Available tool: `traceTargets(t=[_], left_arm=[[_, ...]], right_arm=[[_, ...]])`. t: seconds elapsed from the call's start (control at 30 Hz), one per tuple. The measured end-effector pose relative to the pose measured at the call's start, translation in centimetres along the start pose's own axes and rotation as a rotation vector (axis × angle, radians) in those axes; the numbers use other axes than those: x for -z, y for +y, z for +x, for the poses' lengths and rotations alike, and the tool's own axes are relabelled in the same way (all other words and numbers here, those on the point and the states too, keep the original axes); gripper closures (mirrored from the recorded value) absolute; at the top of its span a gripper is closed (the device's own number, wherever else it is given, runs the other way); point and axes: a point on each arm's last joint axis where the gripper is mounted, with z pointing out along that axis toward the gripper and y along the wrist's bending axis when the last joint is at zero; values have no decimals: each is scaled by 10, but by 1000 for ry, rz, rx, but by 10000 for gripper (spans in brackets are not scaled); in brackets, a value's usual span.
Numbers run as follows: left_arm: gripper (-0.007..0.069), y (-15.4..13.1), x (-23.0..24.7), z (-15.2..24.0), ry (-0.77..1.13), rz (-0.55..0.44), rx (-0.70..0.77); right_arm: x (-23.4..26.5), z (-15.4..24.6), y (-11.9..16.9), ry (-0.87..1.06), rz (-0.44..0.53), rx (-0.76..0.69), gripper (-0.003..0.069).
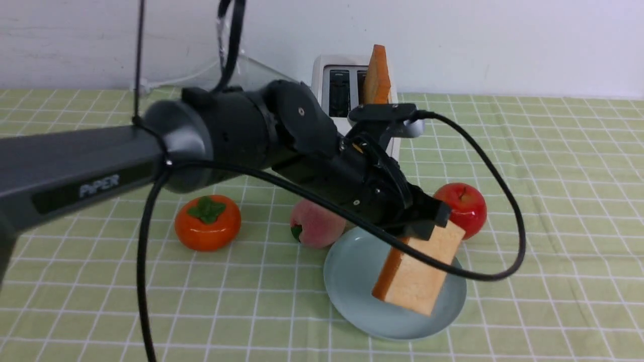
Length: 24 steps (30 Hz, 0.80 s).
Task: Take toasted bread from bread machine on green coffee tablecloth place on plate.
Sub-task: 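Place the slice of bread on the plate with the left gripper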
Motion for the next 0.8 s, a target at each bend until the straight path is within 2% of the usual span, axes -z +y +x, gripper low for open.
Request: traceTargets(t=[0.4, 0.43, 0.53, 0.57, 0.63, 0.7, 0.73, 0.8], left_arm=[[508, 12, -16, 2, -17, -17, 86], [483, 13, -16, 3, -15, -21, 85], [334, 15, -16, 4, 3, -43, 58], [323, 15, -16, 5, 5, -45, 58], [188, 17, -16, 6, 17, -72, 31], [141, 18, -15, 6, 21, -86, 24], [85, 19, -13, 5, 24, -104, 20], [27, 19, -7, 3, 19, -129, 8]], right_arm=[[0, 0, 2, 2, -27, -11, 666], [0, 0, 2, 2, -27, -12, 665], [0, 0, 3, -2, -36, -17, 663], [0, 0, 3, -2, -36, -17, 663], [0, 0, 4, -2, -40, -18, 662], [0, 0, 4, -2, -40, -18, 662], [0, 0, 4, -1, -41, -19, 661], [0, 0, 4, -1, -41, -19, 661]])
